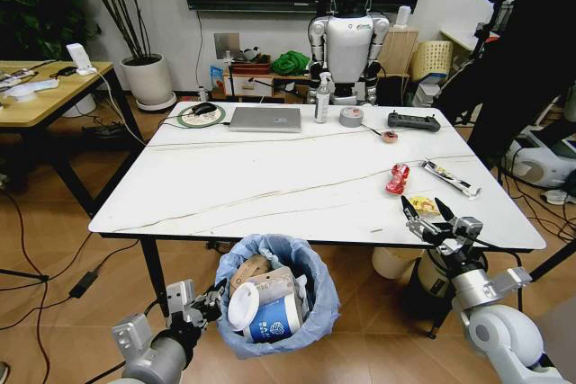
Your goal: Pick up the trash bin and place the trash from the table into it.
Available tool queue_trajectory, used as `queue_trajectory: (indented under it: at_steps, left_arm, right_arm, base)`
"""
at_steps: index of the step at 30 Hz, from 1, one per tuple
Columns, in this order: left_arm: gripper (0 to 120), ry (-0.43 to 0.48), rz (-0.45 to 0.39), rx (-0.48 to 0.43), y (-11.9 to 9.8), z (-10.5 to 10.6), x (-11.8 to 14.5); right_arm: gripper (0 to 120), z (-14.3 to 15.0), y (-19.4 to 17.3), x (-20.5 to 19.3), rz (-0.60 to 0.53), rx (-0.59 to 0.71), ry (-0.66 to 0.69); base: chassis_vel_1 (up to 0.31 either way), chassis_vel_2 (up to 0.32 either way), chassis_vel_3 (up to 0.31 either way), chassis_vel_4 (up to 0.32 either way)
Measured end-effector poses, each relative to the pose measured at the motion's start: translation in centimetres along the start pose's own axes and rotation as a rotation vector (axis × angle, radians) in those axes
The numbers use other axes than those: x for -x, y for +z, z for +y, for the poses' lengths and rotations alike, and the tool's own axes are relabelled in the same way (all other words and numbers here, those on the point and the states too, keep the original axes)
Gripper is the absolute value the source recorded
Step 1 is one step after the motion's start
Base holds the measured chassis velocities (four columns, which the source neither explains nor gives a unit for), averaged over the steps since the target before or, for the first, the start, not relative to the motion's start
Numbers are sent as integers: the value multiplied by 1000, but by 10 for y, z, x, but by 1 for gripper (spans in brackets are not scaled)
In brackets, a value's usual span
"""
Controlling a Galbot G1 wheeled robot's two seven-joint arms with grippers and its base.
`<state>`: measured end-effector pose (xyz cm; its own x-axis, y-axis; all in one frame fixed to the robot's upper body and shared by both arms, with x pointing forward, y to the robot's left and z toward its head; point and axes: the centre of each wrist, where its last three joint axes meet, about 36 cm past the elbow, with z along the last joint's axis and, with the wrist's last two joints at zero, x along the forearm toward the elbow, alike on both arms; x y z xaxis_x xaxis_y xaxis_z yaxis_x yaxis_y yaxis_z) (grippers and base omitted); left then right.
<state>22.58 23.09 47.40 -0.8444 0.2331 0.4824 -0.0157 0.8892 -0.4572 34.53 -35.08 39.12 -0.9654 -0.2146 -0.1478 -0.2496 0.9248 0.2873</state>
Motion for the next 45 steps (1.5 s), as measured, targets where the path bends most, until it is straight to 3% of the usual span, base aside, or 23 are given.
queue_trajectory:
  at_steps: [26,30,35,40,45]
  left_arm:
    - [0,1,-3,-4,-1,1,3]
    - [0,-1,-1,-4,0,2,4]
    - [0,-3,5,7,-1,3,1]
    - [0,-3,14,21,-5,4,-4]
    - [0,7,19,30,-10,4,-5]
  right_arm:
    - [100,-3,2,6,4,4,-4]
    - [100,-5,1,9,14,-45,-3]
    - [100,-4,-8,20,51,-102,-1]
    - [100,-4,-28,42,162,-117,-31]
    - [100,-19,-51,71,248,-179,-170]
  base:
    - [-87,-88,92,91]
    - [-76,-103,78,89]
    - [-41,-62,32,48]
    - [0,0,0,0]
    - [0,0,0,0]
